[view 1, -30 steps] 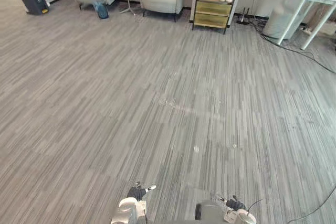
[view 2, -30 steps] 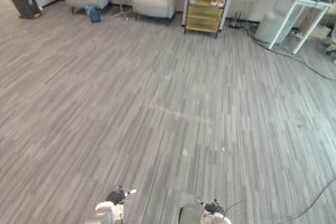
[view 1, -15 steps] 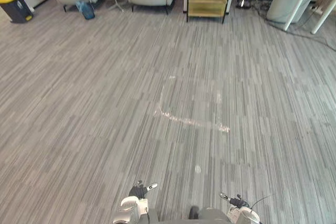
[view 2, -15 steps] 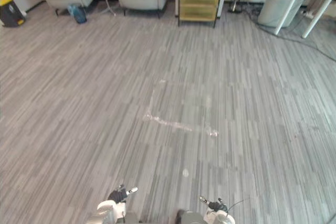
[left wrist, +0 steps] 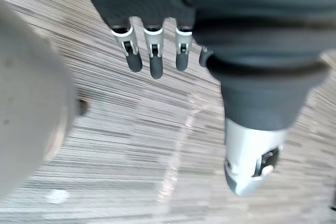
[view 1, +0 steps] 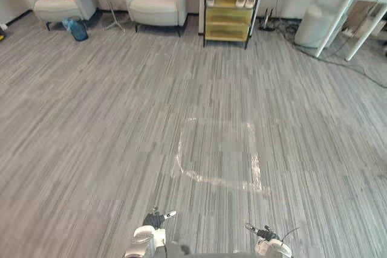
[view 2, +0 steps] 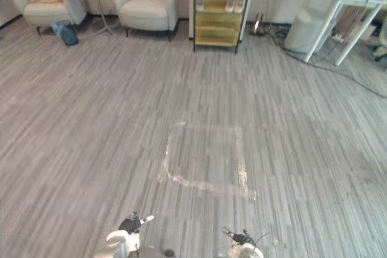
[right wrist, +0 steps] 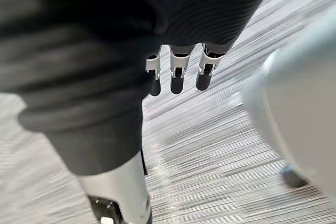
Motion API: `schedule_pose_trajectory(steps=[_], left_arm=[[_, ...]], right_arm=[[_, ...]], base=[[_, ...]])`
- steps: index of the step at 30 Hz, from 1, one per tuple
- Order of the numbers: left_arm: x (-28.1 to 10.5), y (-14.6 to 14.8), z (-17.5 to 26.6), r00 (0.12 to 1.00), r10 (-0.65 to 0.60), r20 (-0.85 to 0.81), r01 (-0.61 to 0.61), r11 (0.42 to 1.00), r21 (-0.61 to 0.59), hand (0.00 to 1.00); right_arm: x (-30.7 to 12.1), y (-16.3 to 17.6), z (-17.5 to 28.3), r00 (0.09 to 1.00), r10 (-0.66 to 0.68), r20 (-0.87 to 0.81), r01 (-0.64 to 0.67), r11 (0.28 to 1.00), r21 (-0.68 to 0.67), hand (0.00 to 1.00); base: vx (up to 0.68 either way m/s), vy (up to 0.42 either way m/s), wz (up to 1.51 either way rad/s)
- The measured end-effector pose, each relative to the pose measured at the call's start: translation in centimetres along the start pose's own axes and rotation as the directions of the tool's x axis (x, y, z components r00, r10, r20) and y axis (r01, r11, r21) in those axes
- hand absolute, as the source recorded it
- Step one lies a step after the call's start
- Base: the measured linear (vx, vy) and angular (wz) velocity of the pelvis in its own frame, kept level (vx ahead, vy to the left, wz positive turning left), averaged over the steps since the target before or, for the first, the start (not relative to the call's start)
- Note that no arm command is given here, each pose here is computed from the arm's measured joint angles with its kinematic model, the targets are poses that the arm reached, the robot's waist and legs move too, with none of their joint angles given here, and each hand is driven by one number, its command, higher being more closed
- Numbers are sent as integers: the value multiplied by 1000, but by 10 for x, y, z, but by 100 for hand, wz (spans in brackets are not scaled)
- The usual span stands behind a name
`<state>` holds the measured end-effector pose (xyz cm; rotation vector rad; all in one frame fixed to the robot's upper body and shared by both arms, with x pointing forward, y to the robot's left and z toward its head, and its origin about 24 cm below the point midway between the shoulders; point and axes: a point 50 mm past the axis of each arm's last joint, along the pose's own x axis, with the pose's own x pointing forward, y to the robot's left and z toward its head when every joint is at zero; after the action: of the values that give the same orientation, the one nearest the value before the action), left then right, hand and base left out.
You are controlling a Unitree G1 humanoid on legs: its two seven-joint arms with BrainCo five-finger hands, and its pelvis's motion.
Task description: Pick up cushions and gather them together orderly.
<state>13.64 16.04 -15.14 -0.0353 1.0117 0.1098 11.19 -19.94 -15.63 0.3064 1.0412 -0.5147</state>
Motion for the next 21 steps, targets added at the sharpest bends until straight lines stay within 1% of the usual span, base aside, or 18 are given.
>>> schedule_pose_trajectory(steps=[2,5,6,7,9,12,13,17,21], left_arm=[[1,3,0,1000,-2,-6,2,999,44,0],[0,10,-3,1000,12,-13,-11,998,58,0],[0,12,-6,1000,16,-25,-14,998,66,0],[-1,13,-8,999,16,-32,-14,998,66,0],[-3,9,-17,998,17,-57,-15,999,29,0],[-3,11,-10,999,33,-21,-34,999,-43,0],[-4,12,-11,999,35,-15,-36,998,-47,0],[-4,13,-10,1000,31,-4,-31,999,-22,0],[-4,10,-8,1000,21,2,-21,1000,-9,0]], right_arm=[[1,-2,3,1000,-7,9,7,1000,5,0],[1,-10,-6,999,-37,-34,38,999,23,0],[1,-20,-6,998,-61,-34,63,997,38,0],[2,-22,0,997,-68,-23,68,997,32,0],[4,-21,7,998,-62,-6,62,998,28,0],[2,-23,0,998,-62,-19,62,998,-10,0],[1,-26,-1,998,-67,-18,67,997,-30,0],[2,-26,1,997,-78,-14,78,997,4,0],[0,-33,-6,995,-96,-39,96,995,0,0]], base=[[397,-96,53],[382,-192,41],[382,-223,18],[364,-236,-13],[348,-259,-25],[311,-189,-1],[389,-125,-23],[325,-30,-30],[467,173,-19]])
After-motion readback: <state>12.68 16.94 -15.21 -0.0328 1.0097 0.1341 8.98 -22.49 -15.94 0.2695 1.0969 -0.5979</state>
